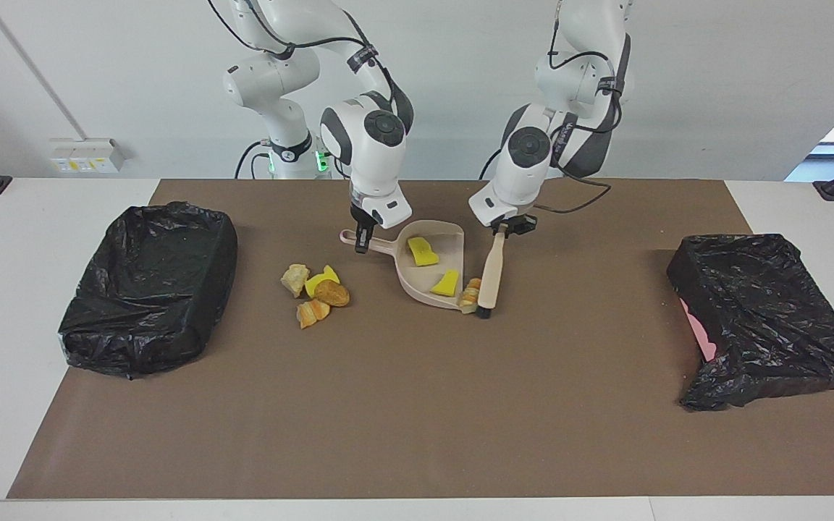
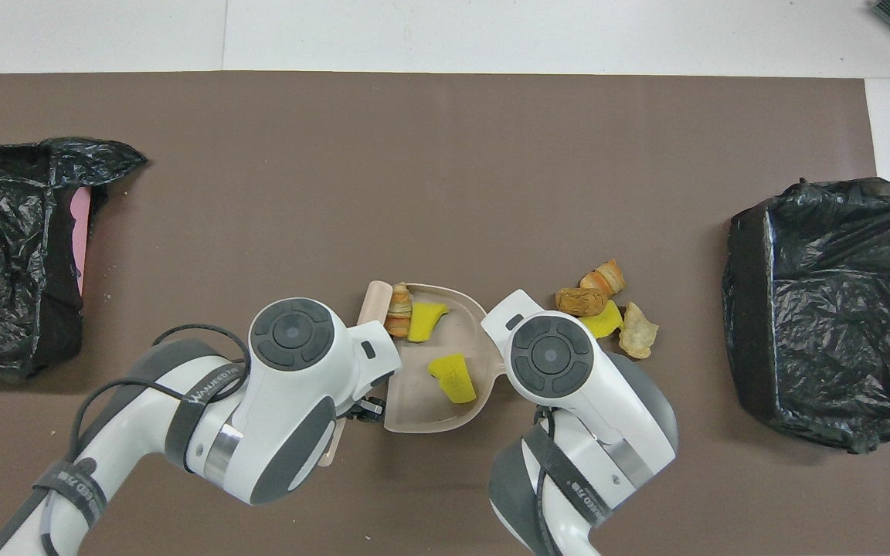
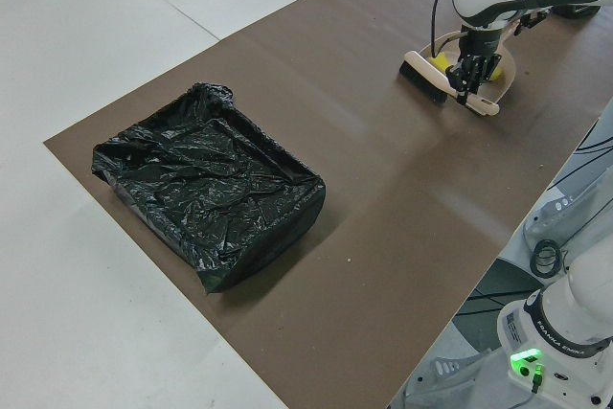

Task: Sweep and dump trash in bin
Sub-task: 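Sweep the sponge and bread pieces into the dustpan with the left gripper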

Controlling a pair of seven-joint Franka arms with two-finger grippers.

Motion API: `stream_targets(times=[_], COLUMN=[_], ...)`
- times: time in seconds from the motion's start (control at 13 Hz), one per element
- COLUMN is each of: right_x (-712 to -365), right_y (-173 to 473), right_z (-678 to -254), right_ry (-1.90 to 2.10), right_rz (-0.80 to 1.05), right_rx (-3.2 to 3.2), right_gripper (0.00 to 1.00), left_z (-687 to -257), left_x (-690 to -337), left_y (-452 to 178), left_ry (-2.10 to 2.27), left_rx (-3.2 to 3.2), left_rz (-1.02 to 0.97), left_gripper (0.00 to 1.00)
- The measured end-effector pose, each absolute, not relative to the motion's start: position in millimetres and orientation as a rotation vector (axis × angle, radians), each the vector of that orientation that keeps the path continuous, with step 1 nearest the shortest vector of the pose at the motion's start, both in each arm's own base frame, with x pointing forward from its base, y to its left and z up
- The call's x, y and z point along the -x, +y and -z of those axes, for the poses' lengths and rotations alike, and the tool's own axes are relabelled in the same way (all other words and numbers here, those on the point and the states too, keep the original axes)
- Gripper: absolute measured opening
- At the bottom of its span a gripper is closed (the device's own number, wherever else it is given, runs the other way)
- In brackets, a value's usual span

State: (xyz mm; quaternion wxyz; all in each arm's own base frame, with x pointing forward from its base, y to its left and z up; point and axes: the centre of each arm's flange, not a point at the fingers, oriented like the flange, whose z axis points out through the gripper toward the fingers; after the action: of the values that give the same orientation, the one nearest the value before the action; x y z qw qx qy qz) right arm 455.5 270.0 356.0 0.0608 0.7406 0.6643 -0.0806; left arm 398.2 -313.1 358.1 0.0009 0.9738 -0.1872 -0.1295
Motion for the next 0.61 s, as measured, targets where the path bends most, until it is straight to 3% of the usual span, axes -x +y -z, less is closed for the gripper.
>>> stream_targets(times=[0.31,0.61], right_x=[-455.5,-455.5], right_y=[270.0,270.0], right_z=[-356.0,-356.0], right_ry=[2.008,2.007], right_rz=[0.244,0.244], right_rx=[-2.243,-2.243], right_gripper=[0.32,0.32], left_z=[-370.9,-429.8], left_x=[-358.8,-360.4], left_y=[-347.0,-316.7], left_ry=[-0.620,-0.533], left_rx=[-3.061,-3.075], left_rz=[0.463,0.509], left_gripper=[0.26,0.26])
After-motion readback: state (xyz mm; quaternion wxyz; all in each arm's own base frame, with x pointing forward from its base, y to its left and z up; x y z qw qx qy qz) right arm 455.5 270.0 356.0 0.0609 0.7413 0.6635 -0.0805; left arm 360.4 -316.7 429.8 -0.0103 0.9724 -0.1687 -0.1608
